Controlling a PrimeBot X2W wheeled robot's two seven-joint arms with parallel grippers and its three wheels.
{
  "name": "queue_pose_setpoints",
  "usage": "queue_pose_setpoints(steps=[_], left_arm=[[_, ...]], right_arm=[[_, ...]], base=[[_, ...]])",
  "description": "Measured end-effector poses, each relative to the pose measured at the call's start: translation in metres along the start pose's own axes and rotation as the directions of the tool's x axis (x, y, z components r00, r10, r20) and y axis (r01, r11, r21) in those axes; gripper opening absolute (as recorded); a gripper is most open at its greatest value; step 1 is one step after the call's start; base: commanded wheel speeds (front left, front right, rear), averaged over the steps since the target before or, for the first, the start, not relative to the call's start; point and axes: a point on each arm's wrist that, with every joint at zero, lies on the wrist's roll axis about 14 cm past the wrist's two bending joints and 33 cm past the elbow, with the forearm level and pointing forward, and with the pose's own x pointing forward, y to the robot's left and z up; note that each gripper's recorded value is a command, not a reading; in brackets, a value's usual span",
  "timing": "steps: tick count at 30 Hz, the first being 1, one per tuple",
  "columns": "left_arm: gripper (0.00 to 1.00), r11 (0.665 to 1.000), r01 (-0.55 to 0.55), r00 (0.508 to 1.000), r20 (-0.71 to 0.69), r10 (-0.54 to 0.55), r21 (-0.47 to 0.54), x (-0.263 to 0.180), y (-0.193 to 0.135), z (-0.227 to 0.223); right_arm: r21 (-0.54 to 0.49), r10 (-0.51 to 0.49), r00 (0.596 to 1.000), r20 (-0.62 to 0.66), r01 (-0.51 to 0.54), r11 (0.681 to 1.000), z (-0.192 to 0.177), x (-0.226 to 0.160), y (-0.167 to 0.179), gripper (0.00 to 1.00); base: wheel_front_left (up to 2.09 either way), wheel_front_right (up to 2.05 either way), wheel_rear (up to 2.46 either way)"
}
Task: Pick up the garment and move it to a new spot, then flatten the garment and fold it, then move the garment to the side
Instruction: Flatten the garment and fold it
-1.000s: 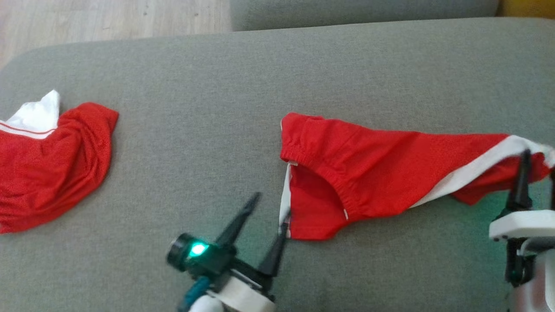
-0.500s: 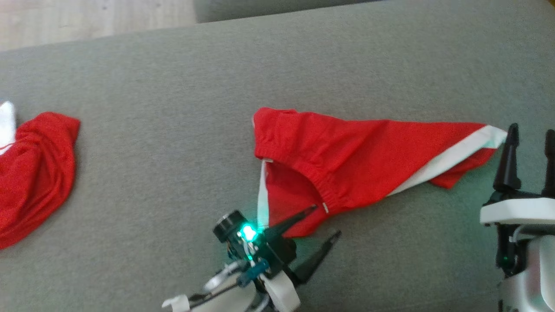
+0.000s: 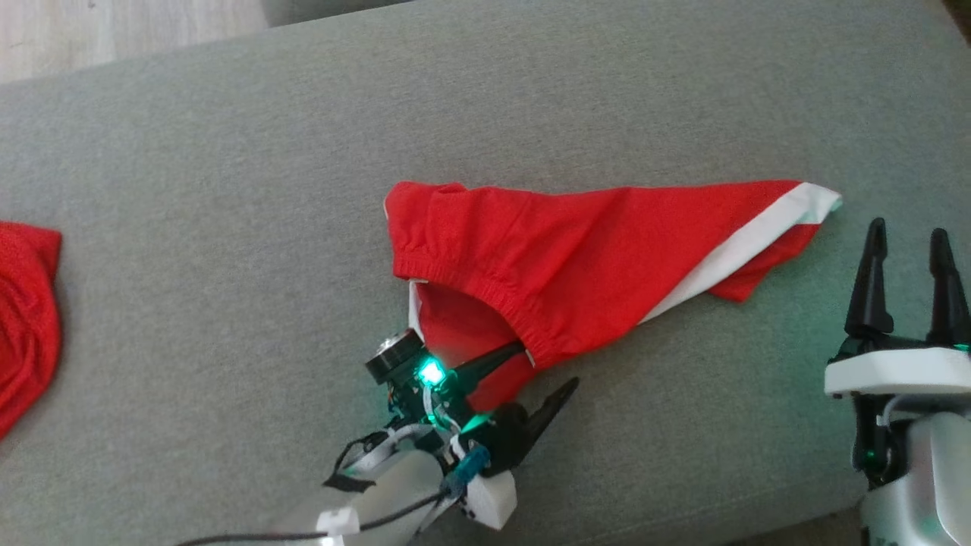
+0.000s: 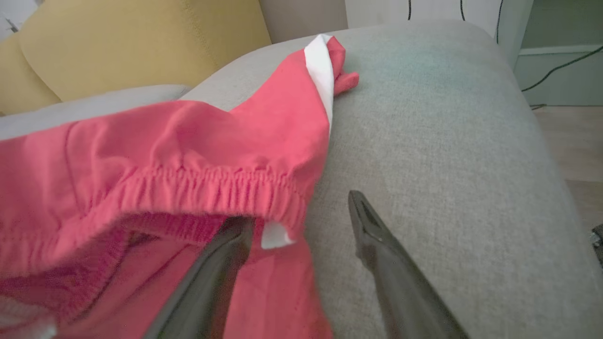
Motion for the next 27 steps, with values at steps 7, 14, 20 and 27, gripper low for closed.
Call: queue_pose_setpoints(steps=[7,14,20,27], left_arm=[[0.75,0.993,-0.011,0.999,-0.032,0.015,0.114,0.001,0.002,-0.010],[0.00,0.988,-0.060,0.998,-0.015,0.063,0.142,0.004,0.015,-0.004],[0.00,0.998,-0.043,0.998,-0.037,0.044,0.043,0.001,0.012,-0.006],[0.00,0.975,-0.058,0.997,0.045,0.069,-0.216,-0.004,0.023,0.026]], right_arm=[[0.007,-0.014,1.000,0.006,0.014,1.000,0.003,-0.005,-0.006,1.00],[0.022,-0.014,1.000,0.004,0.014,1.000,0.002,-0.008,-0.005,1.00],[0.033,-0.007,1.000,0.009,0.007,0.999,0.004,-0.011,-0.003,1.00],[0.047,0.012,1.000,0.025,-0.013,0.999,0.009,-0.016,0.003,1.00]], base=[[0.00,0.00,0.00],[0.00,0.00,0.00],[0.00,0.00,0.00],[0.00,0.00,0.00]])
